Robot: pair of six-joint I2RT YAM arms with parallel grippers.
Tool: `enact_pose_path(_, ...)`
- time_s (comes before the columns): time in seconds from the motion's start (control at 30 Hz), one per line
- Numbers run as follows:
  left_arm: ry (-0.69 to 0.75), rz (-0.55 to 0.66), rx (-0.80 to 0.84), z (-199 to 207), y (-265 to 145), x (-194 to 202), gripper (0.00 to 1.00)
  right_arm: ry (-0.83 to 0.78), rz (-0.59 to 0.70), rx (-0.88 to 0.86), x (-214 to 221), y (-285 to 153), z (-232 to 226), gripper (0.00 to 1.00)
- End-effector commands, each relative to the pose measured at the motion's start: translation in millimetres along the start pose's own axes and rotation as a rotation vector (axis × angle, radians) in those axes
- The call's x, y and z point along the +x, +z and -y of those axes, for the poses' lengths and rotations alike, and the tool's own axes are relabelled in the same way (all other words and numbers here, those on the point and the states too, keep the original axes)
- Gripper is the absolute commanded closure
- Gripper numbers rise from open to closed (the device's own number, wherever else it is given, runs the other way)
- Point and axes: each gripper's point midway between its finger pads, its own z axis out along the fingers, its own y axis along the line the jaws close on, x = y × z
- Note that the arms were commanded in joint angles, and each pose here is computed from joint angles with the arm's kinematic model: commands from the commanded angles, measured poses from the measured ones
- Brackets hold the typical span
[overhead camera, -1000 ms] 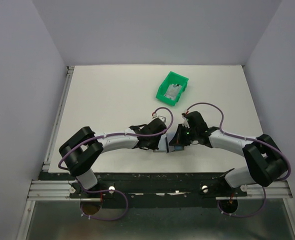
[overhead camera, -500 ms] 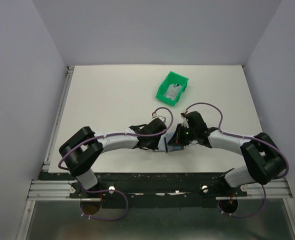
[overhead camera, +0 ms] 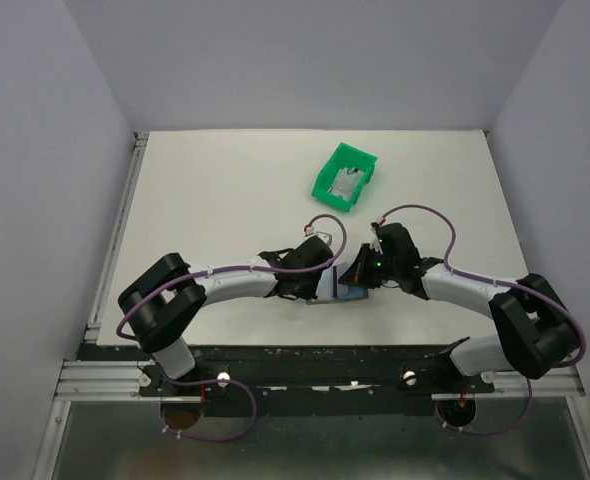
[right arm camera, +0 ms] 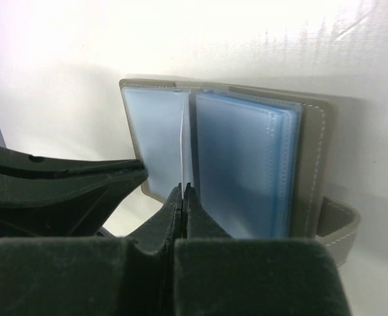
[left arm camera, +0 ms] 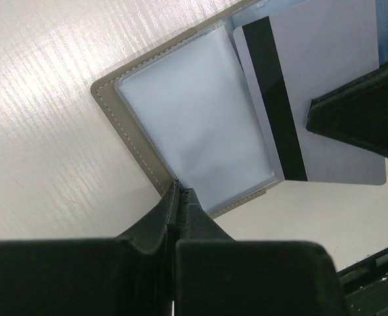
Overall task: Put the credit cards into the card holder
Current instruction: Insert the credit card into the card holder.
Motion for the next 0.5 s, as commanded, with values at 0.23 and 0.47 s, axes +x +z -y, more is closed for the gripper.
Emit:
enact_pose_path(0.23,-0.003,0.003,-0.004,2,3,-3,1.00,0.027,0.046,0.026,-11,3,10,1.00)
enact_pose_path(0.47,-0.003,0.004,-0.002,3,3,-3,1.00,0.024,0.016,0.029,-3,7,16,1.00)
